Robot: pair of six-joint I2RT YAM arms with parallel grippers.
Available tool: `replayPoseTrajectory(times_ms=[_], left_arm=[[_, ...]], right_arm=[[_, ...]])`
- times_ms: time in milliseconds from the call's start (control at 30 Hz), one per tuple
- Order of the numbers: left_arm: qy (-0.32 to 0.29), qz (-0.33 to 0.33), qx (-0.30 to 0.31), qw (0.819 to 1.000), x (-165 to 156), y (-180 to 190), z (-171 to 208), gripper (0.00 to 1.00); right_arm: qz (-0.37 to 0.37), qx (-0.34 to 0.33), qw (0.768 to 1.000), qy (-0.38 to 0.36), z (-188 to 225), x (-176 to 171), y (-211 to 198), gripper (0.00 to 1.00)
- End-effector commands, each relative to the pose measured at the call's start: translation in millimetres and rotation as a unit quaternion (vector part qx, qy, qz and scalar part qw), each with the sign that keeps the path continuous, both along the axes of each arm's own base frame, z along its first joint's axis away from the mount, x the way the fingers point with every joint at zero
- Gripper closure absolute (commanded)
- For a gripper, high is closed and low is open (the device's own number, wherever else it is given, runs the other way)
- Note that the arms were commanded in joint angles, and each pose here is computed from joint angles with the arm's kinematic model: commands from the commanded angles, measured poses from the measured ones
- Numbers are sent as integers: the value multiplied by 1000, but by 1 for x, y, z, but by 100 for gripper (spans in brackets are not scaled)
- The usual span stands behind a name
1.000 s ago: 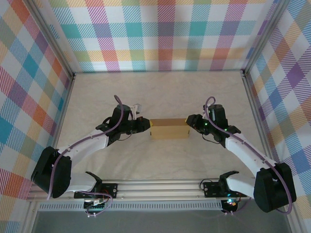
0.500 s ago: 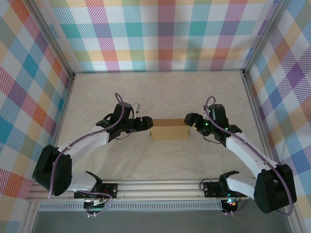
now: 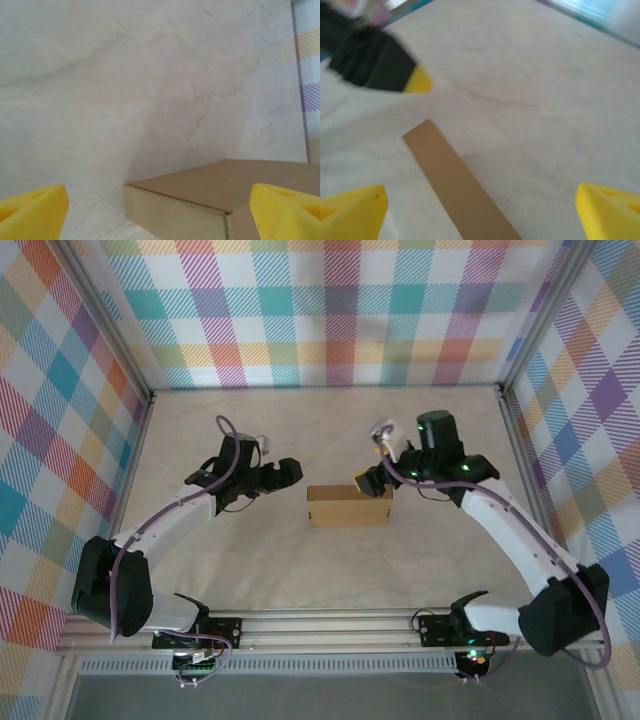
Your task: Fold the paper box
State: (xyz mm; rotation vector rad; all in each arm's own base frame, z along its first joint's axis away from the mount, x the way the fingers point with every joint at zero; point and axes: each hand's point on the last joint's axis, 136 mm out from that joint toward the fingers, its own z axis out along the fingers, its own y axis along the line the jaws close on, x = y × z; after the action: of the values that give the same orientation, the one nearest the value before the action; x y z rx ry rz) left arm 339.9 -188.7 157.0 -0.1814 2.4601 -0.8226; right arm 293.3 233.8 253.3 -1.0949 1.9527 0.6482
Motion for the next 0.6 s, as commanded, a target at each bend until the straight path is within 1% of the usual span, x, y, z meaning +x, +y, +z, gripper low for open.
replayPoseTrajectory(times_ms=[0,67,200,300,400,467,500,567], left_arm=[[13,21,-2,1000,4,18,6,7],[11,26,-2,1000,3,26,7,8],[8,39,-2,999,-1,39,7,9],[12,47,3,999,-5,46,4,9],[14,50,4,999,-8,49,3,9],[13,52,5,999,-9,51,3,9],[14,51,6,999,-10,51,4,9],[11,54,9,998,-10,54,5,10]], right_arm=[[190,-88,978,-22,-33,-32,21,7],[227,-113,967,3,-44,-34,30,8],[271,-164,947,41,-73,-31,50,10],[283,-199,936,60,-94,-25,55,12],[286,-218,931,66,-106,-18,56,17],[291,-223,928,69,-108,-18,57,24],[293,-228,925,73,-109,-20,57,29],[295,-236,923,77,-110,-22,56,35]])
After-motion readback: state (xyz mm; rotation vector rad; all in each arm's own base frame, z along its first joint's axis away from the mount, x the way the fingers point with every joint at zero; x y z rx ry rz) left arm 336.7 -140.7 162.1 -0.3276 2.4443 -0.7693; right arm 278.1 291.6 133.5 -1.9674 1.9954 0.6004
